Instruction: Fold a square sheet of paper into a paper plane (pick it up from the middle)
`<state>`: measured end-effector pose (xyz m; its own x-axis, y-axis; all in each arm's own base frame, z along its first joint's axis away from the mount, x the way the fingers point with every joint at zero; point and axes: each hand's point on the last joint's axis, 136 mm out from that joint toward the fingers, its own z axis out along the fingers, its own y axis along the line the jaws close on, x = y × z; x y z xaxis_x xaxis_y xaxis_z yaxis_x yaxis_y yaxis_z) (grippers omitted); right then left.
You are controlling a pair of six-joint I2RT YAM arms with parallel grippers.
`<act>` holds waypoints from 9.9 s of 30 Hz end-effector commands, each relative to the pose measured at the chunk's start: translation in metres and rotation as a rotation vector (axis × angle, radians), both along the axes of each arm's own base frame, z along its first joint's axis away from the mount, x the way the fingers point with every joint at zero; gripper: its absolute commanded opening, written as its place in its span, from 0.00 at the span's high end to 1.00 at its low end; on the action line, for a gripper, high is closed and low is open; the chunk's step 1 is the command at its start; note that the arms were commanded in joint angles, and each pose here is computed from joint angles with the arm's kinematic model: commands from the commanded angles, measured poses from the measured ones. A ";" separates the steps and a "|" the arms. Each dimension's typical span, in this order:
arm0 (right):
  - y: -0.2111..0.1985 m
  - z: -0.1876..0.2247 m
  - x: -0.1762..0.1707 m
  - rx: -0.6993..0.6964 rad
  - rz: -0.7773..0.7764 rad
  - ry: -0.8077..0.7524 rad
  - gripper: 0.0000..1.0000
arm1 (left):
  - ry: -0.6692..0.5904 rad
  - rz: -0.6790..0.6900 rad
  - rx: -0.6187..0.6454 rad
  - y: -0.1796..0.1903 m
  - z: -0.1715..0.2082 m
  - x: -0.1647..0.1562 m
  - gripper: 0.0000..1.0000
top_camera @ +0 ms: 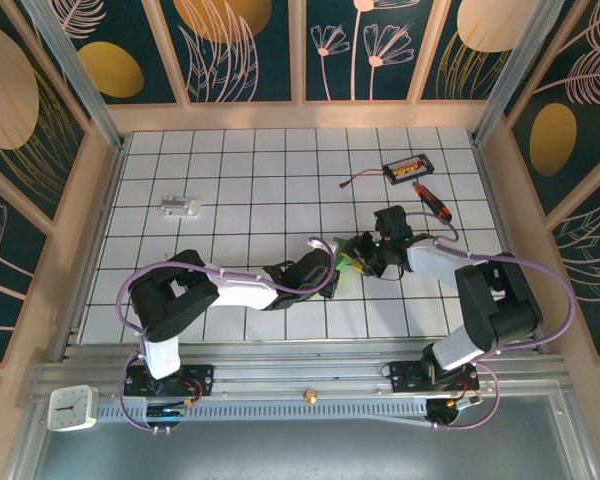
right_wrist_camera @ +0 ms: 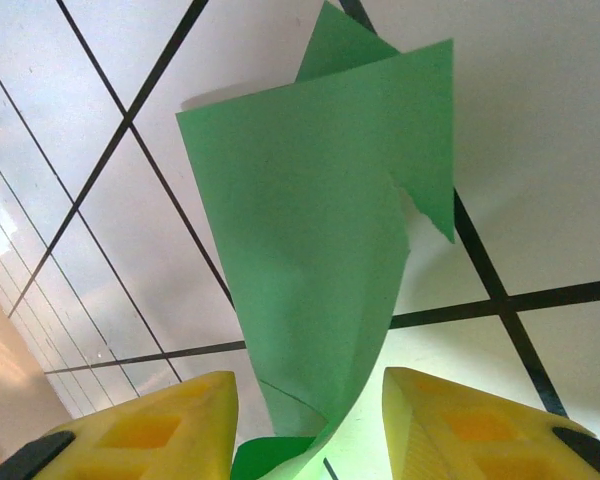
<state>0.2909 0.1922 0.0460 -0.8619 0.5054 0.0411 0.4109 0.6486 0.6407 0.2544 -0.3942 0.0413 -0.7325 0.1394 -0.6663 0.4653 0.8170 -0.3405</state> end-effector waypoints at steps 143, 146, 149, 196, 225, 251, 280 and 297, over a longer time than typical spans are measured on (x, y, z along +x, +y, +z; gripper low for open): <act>-0.028 0.016 0.025 0.025 0.036 -0.075 0.74 | 0.143 -0.071 -0.055 -0.016 -0.012 -0.025 0.98; -0.031 0.021 0.025 0.021 0.055 -0.096 0.72 | 0.188 -0.052 -0.155 -0.013 -0.008 -0.023 0.99; -0.034 0.026 0.025 0.011 0.084 -0.123 0.70 | 0.236 -0.036 -0.238 -0.008 -0.005 -0.021 0.99; 0.040 0.022 -0.005 -0.035 0.521 -0.383 0.90 | 0.656 0.077 -0.666 0.009 -0.007 -0.031 1.00; 0.045 0.013 -0.024 -0.023 0.580 -0.372 0.94 | 0.710 0.143 -0.689 0.019 -0.021 -0.035 1.00; 0.043 -0.016 -0.009 -0.074 0.572 -0.329 0.97 | 0.717 0.179 -0.676 0.026 -0.026 -0.036 1.00; 0.018 -0.054 -0.008 -0.202 0.536 -0.191 1.00 | 0.637 0.229 -0.577 0.047 -0.012 -0.036 0.65; 0.019 -0.054 -0.009 -0.202 0.543 -0.192 1.00 | 0.504 0.049 -0.460 0.023 0.025 -0.035 0.74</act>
